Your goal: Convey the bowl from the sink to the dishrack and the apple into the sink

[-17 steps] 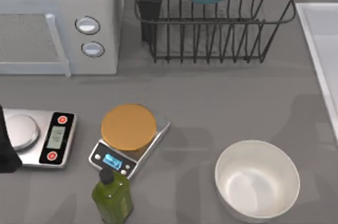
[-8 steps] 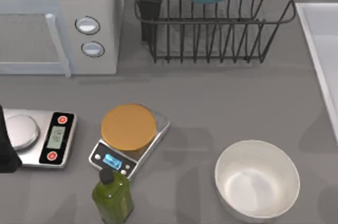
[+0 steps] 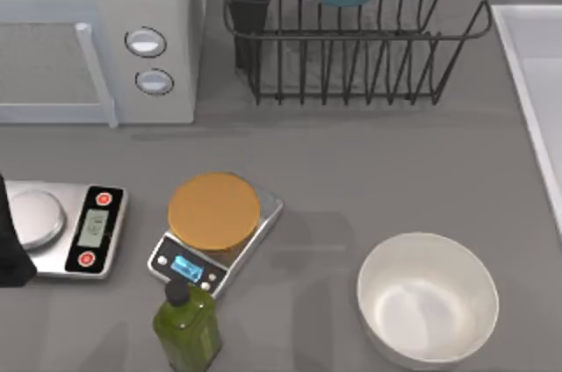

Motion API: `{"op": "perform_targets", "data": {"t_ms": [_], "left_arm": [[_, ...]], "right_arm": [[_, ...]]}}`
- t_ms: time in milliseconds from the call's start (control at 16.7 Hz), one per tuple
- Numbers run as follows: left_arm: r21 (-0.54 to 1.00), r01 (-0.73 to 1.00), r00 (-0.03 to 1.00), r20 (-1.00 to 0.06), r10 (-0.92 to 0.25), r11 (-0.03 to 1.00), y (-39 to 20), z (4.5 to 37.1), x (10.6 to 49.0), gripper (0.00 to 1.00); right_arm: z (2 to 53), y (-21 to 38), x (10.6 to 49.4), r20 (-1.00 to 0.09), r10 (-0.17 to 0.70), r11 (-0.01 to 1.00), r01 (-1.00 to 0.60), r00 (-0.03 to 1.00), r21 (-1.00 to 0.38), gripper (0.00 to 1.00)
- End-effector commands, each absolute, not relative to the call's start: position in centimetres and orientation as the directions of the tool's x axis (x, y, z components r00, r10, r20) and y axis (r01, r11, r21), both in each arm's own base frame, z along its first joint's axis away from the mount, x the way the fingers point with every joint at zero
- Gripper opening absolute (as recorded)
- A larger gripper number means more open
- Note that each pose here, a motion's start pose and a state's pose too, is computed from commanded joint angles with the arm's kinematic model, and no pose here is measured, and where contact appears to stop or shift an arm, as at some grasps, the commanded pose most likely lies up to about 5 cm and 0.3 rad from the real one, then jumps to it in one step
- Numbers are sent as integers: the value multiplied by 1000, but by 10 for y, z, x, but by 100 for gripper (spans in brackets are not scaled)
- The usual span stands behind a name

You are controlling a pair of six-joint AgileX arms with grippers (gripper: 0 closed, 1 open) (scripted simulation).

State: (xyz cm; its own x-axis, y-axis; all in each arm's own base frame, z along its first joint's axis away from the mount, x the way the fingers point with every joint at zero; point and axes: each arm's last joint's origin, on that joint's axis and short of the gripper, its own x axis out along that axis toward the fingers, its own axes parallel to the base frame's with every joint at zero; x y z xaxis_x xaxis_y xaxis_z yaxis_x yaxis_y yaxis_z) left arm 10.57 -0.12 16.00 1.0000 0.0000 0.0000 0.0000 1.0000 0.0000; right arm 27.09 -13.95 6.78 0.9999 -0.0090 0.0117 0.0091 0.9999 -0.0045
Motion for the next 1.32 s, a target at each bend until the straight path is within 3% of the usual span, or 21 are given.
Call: {"op": "perform_targets", "data": {"t_ms": [360, 1140, 1320], "left_arm": [[0, 0, 1000, 0, 0, 1000, -1, 160, 106, 100], [0, 0, 1000, 0, 0, 1000, -1, 160, 106, 100], [0, 0, 1000, 0, 0, 1000, -1, 160, 106, 100]], "right_arm": [[59, -136, 267, 0, -10, 1000, 10, 1000, 0, 0], [59, -136, 267, 0, -10, 1000, 10, 1000, 0, 98], [59, -136, 267, 0, -10, 1000, 10, 1000, 0, 100]]}}
